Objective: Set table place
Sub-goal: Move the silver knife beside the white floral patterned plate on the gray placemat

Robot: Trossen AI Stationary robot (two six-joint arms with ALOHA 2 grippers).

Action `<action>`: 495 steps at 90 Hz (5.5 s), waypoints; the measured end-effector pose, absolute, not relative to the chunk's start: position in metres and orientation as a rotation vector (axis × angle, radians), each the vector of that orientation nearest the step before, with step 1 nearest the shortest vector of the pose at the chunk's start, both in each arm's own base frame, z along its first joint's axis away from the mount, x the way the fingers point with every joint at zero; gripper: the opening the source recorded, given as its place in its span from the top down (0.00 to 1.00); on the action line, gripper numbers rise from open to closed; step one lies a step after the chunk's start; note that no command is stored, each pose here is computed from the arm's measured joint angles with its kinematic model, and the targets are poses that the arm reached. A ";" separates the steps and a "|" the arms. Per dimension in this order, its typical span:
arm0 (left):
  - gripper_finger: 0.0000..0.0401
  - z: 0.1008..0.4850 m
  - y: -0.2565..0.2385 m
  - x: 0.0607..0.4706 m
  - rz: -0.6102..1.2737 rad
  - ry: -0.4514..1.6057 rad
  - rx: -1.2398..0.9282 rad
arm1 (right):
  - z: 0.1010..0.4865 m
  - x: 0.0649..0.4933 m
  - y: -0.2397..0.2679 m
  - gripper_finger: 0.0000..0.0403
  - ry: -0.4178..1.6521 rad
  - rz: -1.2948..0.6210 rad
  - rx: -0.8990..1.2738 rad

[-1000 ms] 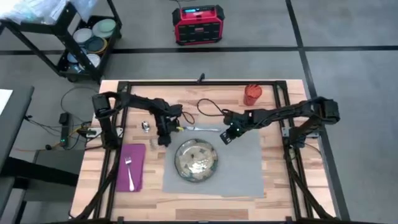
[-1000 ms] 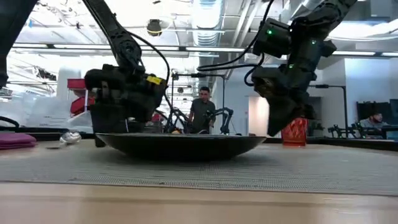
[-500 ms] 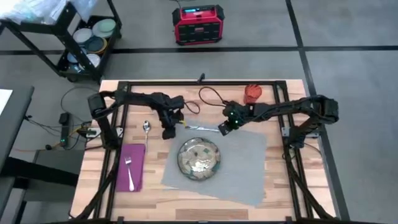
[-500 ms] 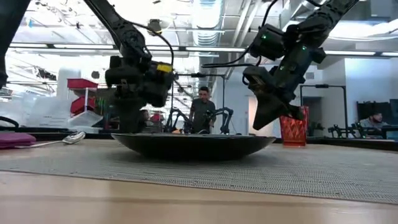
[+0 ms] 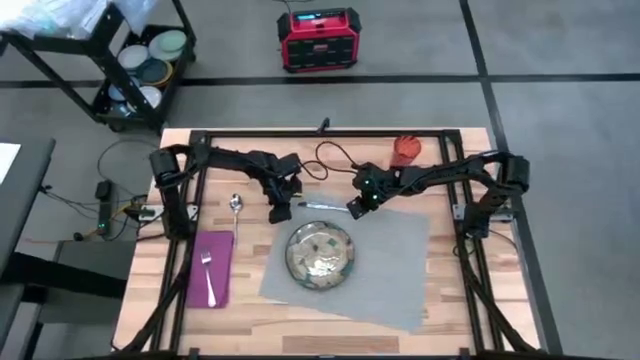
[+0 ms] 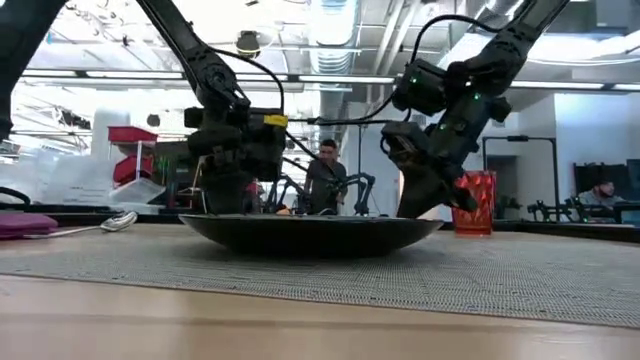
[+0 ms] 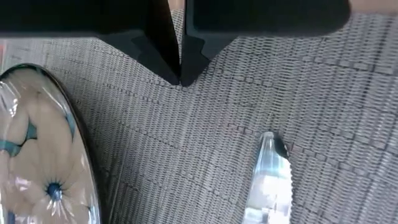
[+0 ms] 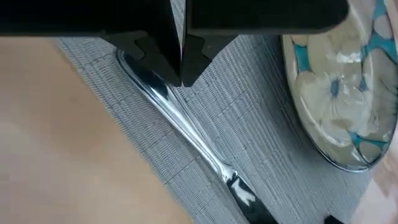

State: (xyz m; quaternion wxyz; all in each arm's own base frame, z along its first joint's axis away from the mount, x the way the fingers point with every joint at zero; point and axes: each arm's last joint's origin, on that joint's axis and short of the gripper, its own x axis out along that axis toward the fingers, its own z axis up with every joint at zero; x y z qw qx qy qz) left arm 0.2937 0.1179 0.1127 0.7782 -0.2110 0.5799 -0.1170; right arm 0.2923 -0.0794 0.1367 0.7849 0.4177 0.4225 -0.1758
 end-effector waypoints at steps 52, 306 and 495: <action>1.00 0.109 0.124 0.289 -0.251 1.274 -0.455 | 0.131 0.284 -0.075 1.00 1.019 -0.443 0.902; 1.00 0.108 0.125 0.290 -0.252 1.252 -0.422 | 0.129 0.253 -0.003 1.00 1.230 -0.349 0.911; 1.00 0.111 0.105 0.272 -0.264 1.487 -0.676 | 0.120 0.213 -0.011 1.00 1.166 -0.639 0.999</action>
